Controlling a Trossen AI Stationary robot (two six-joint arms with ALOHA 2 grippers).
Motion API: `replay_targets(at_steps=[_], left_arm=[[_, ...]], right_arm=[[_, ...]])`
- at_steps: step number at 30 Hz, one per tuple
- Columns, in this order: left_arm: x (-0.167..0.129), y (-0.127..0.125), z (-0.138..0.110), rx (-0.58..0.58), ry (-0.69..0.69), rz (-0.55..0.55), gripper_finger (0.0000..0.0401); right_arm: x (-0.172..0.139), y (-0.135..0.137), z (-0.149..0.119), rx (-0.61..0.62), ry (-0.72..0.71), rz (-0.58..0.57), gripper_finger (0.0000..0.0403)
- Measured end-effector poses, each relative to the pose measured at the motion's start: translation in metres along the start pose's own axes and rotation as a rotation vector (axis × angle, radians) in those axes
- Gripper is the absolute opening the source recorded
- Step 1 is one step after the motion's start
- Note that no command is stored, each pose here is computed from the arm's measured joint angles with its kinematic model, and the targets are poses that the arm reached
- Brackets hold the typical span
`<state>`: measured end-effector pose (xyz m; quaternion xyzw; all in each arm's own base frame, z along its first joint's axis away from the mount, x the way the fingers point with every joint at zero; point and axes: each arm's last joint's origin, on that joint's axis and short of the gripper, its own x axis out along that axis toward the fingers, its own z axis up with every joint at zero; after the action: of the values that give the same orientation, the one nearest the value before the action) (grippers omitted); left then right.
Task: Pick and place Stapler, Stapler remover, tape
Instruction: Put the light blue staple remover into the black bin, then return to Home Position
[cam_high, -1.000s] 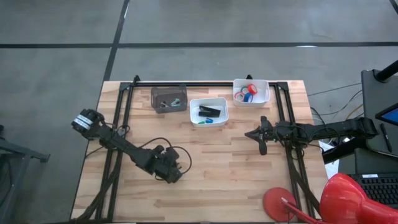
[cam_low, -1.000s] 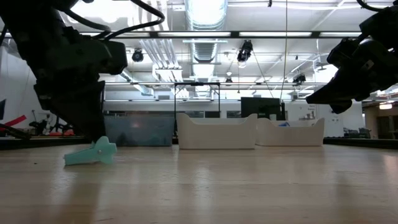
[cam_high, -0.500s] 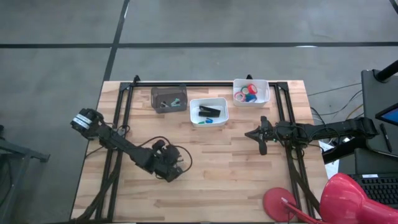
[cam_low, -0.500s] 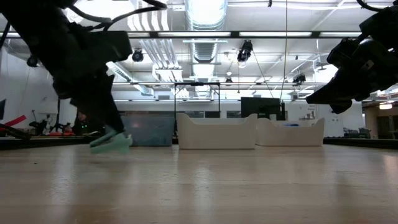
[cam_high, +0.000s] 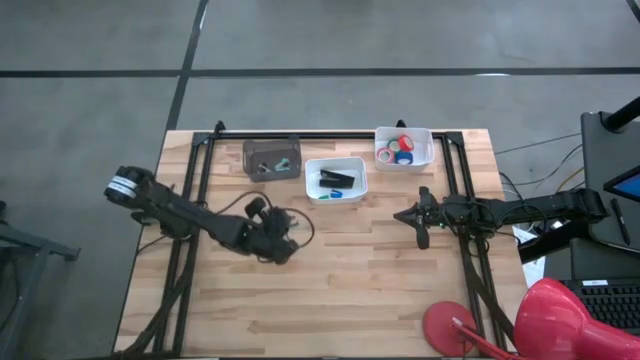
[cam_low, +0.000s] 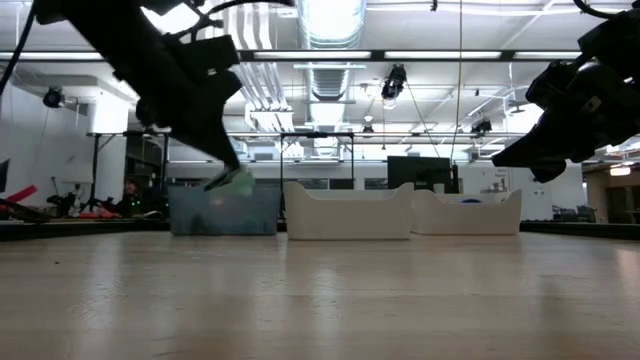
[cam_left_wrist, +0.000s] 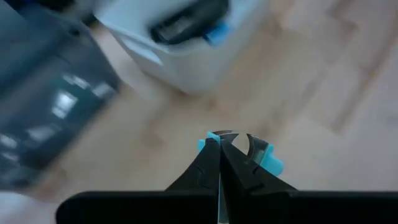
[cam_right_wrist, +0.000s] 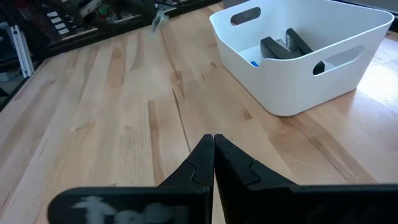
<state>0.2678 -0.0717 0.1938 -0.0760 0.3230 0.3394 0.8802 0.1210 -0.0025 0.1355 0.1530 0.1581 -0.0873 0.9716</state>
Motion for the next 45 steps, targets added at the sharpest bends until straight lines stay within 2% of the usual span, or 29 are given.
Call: replay_targets(at_steps=[7, 11, 17, 24, 28, 33, 37, 41, 43, 45], left_arm=[[-0.003, 0.043, 0.041, 0.007, -0.157, 0.194, 0.0003], [0.001, 0.078, 0.062, -0.026, -0.179, 0.310, 0.0003], [0.033, 0.132, 0.078, -0.073, -0.034, 0.350, 0.0004], [0.071, 0.184, 0.078, -0.173, 0.128, 0.340, 0.0019], [0.080, 0.190, 0.075, -0.189, 0.187, 0.238, 0.0041], [0.082, 0.188, 0.076, -0.171, 0.178, 0.194, 0.0078], [0.071, 0.177, 0.083, -0.118, 0.144, -0.028, 0.0099], [0.047, 0.150, 0.087, -0.087, 0.009, -0.178, 0.0055], [0.034, 0.134, 0.081, -0.054, -0.082, -0.261, 0.0018], [0.021, 0.121, 0.069, -0.033, -0.184, -0.350, 0.0009]], right_arm=[[0.000, 0.000, 0.000, 0.000, 0.000, 0.001, 0.0008], [0.000, 0.000, 0.000, 0.000, 0.000, 0.000, 0.0008], [0.000, 0.000, 0.000, 0.000, 0.000, 0.000, 0.0008], [0.000, 0.000, 0.000, 0.000, 0.000, 0.000, 0.0008], [0.000, 0.000, 0.000, 0.000, 0.000, 0.000, 0.0008], [0.000, 0.000, 0.000, 0.000, 0.000, 0.001, 0.0008], [0.000, 0.000, 0.000, 0.000, 0.000, 0.001, 0.0008], [0.000, 0.000, 0.000, 0.000, 0.000, 0.000, 0.0008], [0.000, 0.000, 0.000, 0.000, 0.000, 0.000, 0.0008], [0.000, 0.000, 0.000, 0.000, 0.000, 0.000, 0.0008]])
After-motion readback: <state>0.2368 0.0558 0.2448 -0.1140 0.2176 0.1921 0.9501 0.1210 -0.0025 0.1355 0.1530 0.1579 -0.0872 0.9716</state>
